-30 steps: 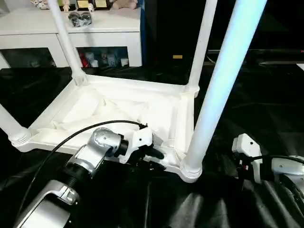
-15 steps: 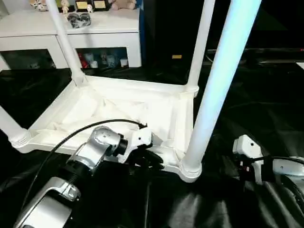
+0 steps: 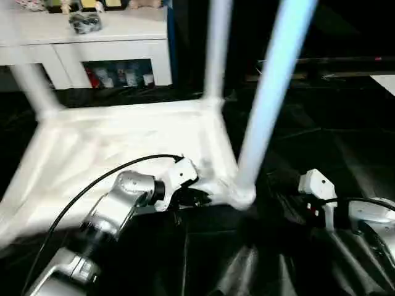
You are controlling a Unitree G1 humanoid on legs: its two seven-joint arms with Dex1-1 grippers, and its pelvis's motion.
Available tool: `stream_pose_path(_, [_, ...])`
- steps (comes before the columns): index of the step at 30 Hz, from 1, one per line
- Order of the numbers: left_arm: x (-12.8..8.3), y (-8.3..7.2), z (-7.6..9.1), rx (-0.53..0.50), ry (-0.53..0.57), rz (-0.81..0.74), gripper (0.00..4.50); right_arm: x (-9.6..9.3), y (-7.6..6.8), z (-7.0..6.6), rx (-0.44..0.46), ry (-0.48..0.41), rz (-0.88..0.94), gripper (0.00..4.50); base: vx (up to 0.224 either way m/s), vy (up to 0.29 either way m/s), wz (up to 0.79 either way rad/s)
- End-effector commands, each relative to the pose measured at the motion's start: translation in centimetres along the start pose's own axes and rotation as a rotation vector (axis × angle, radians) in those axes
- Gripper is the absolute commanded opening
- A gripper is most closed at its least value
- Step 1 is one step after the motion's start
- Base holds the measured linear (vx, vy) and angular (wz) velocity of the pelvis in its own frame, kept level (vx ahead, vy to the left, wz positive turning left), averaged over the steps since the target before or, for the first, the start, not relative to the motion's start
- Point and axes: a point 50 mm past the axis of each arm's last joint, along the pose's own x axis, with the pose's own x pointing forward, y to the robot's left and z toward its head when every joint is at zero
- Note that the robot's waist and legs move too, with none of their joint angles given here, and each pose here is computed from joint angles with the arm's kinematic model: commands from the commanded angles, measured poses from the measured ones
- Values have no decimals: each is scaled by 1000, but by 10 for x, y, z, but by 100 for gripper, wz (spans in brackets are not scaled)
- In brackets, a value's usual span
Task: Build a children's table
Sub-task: Rotate table base, then rotate leg to tighten
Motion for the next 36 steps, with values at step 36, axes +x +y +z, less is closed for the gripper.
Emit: stream_pose_path(36, [-9, -5, -20, 47, 45, 68, 0, 91, -20, 37, -55, -115, -8, 299, 0, 0, 0])
